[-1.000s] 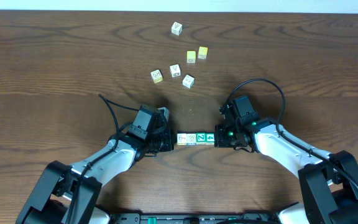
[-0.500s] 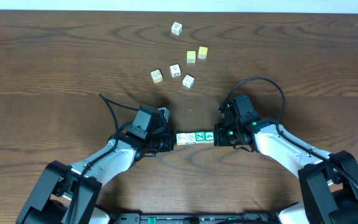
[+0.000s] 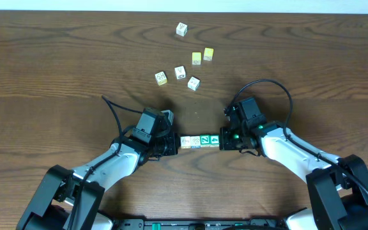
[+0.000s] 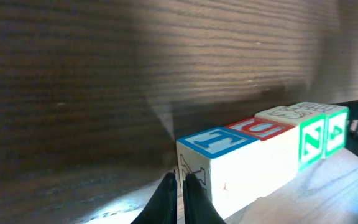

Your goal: Lift 4 blocks

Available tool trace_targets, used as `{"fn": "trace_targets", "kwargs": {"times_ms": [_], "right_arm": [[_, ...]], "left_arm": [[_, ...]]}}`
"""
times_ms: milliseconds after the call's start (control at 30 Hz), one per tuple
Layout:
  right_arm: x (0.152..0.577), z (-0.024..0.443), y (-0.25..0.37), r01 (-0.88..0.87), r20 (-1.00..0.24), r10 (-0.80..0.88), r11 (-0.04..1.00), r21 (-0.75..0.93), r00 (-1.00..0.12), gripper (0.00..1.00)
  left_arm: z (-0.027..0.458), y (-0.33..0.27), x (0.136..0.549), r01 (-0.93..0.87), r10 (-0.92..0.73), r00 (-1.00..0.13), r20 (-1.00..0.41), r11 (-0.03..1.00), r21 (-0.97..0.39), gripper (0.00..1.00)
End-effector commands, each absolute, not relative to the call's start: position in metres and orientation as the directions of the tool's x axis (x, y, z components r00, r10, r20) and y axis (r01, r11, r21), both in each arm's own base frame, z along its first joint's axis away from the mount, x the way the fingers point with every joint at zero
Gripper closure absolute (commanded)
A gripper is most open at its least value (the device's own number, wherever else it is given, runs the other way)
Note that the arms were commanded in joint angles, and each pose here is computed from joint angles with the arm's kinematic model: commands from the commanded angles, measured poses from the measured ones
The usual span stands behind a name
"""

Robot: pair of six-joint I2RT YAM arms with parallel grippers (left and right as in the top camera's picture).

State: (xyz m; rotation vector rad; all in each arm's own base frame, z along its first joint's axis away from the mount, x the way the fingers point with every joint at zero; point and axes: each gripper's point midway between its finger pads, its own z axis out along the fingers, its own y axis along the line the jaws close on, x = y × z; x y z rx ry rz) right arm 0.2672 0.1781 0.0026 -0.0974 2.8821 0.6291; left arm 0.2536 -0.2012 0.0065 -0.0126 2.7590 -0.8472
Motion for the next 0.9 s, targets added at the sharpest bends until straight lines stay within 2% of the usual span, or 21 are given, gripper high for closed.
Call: {"fn": "trace_targets", "kwargs": {"times_ms": [0,400,867], "right_arm": [[0.262,0.011,0.199,-0.161,-0.197,-0.075,0.868,0.469,-0.978,0.99],[0.262,0.010,0.197,-0.169,-0.202,-0.083,0.873,0.457,-0.976,0.99],[0.260,-0.002,0.172,-0.171,-0.200,-0.110,0.932,0.320,-0.974,0.99]], "left_arm": [[0.002,-0.199,0.251,0.083,-0.059,-0.968,-0.244,0.842,-0.533,0.93],[-0.005,-0.187,0.249,0.050,-0.071,-0.970,-0.234,0.879,-0.474,0.93],[-0.005,-0.186,0.251,0.047,-0.073,-0.969,-0.235,0.882,-0.469,0.93]]}}
